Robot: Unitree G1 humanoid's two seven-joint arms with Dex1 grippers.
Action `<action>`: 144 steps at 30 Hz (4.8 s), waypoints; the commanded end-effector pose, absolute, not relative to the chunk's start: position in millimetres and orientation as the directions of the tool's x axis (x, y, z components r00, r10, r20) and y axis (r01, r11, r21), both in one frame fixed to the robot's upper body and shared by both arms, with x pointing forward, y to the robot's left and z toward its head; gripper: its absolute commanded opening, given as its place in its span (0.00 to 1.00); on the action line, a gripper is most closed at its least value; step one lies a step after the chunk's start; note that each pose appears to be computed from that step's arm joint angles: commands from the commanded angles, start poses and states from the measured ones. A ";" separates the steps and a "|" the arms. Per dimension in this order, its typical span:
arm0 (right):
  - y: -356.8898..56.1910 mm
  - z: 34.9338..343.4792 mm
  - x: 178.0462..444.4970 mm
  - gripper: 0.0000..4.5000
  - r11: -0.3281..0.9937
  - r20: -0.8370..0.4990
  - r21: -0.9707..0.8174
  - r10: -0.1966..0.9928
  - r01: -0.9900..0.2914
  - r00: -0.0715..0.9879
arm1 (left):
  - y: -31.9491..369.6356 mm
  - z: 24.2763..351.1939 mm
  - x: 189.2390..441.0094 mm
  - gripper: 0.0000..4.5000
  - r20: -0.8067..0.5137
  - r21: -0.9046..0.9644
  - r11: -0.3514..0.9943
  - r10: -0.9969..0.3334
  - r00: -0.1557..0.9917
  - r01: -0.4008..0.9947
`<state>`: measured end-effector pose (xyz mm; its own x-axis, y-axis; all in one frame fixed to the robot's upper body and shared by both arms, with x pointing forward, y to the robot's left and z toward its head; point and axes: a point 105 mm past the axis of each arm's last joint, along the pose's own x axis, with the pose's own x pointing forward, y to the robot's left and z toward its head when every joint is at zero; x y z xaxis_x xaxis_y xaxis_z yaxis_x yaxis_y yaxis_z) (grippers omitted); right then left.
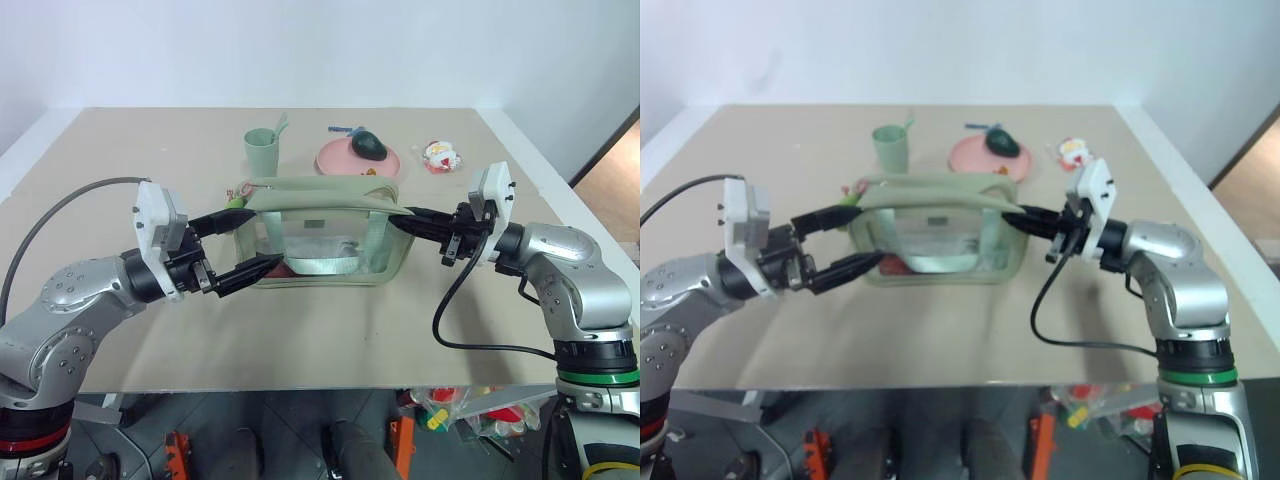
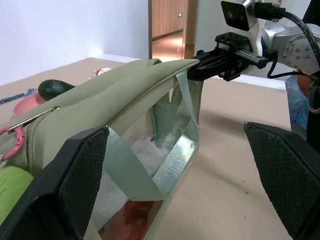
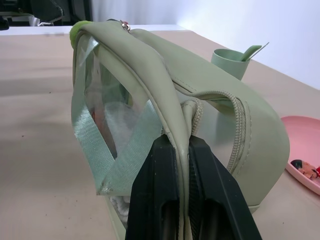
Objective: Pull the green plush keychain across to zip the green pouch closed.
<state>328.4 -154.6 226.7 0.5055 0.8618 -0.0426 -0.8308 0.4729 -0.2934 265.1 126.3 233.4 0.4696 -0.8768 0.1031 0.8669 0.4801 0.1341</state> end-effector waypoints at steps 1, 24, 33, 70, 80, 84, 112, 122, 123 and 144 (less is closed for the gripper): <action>-152.8 235.0 321.3 0.02 0.448 -0.028 -0.334 0.875 -0.829 0.484 | 129.8 238.5 260.6 1.00 0.109 0.129 0.492 -0.870 0.481 0.861; -151.3 230.8 317.5 0.02 0.427 -0.055 -0.350 0.879 -0.834 0.473 | 186.8 215.6 296.5 1.00 0.107 -0.091 0.737 -0.662 0.742 0.670; -148.9 229.0 317.0 0.00 0.422 -0.053 -0.370 0.880 -0.828 0.472 | 179.9 207.7 305.1 0.34 0.119 -0.130 0.706 -0.686 0.718 0.696; -143.6 225.3 317.3 0.00 0.375 -0.085 -0.382 0.896 -0.844 0.437 | 94.1 265.7 313.5 0.45 -0.006 0.156 0.412 -0.908 0.418 0.898; -141.9 225.8 321.2 0.00 0.357 -0.091 -0.385 0.903 -0.851 0.420 | 147.0 265.1 294.1 0.99 -0.093 0.187 0.506 -0.844 0.528 0.842; -140.6 225.8 323.6 0.00 0.351 -0.091 -0.386 0.906 -0.853 0.414 | 162.6 249.3 296.7 0.99 -0.059 0.165 0.585 -0.798 0.600 0.794; -164.5 240.5 318.7 0.54 0.373 -0.139 -0.255 0.899 -0.892 0.416 | 145.1 212.9 310.6 0.00 0.027 0.150 0.605 -0.793 0.608 0.782; -167.6 324.0 334.6 1.00 0.438 0.045 -0.387 0.888 -0.812 0.457 | 142.1 211.2 314.0 0.00 0.013 0.153 0.601 -0.795 0.606 0.785; -154.3 325.6 333.2 1.00 0.410 0.061 -0.398 0.905 -0.821 0.422 | 141.4 211.3 314.8 0.00 0.014 0.154 0.601 -0.795 0.606 0.784; -34.7 278.6 341.2 0.81 0.229 0.012 -0.351 0.971 -0.908 0.240 | 129.8 209.2 315.0 0.00 0.039 0.144 0.598 -0.799 0.599 0.788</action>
<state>344.0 -38.0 266.7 0.2563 0.9666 -0.0038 -0.9220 0.2433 -0.3012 318.0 133.5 203.1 0.6078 -0.7938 0.0218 0.7874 0.6059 0.1132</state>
